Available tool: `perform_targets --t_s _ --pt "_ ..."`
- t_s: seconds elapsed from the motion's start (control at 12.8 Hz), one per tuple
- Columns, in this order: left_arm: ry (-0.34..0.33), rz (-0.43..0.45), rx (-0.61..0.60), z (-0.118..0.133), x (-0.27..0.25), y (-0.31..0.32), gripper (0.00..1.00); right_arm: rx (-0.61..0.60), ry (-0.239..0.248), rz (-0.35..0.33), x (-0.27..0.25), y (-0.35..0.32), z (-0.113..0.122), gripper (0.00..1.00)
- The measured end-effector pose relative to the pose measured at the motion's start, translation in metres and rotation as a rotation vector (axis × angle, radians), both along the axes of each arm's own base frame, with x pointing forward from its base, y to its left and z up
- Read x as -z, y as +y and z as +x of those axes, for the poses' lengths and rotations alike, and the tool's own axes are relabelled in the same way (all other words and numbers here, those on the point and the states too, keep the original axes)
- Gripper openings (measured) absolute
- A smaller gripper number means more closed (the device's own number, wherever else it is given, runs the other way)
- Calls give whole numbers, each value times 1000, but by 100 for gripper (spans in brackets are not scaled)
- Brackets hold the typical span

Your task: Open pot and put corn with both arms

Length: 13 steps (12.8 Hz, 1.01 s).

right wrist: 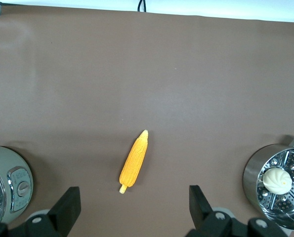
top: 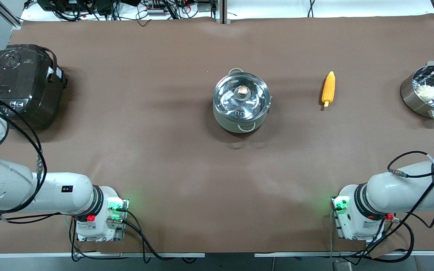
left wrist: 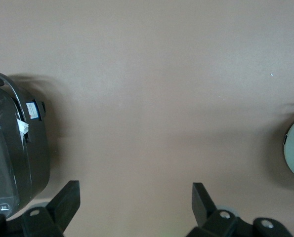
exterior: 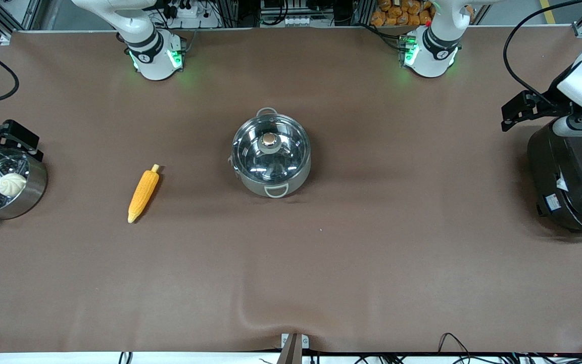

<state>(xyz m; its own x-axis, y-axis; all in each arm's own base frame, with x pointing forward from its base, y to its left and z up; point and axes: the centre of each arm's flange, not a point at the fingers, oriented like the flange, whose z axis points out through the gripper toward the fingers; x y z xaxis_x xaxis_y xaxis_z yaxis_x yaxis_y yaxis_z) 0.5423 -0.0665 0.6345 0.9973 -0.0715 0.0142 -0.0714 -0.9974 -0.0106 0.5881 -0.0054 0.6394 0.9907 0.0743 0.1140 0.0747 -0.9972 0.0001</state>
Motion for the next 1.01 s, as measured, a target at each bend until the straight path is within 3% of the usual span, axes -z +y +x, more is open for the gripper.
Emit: perform_targets --t_s 0.62,0.78,1.01 --pt "-15 -5 29 3 -6 -16 100 0 6 0 -6 0 -5 97" --pt "-6 -14 65 9 1 -51 100 0 7 0 -5 0 -5 97" --pt "30 -31 -16 5 27 -150 100 0 10 0 9 0 -2 97"
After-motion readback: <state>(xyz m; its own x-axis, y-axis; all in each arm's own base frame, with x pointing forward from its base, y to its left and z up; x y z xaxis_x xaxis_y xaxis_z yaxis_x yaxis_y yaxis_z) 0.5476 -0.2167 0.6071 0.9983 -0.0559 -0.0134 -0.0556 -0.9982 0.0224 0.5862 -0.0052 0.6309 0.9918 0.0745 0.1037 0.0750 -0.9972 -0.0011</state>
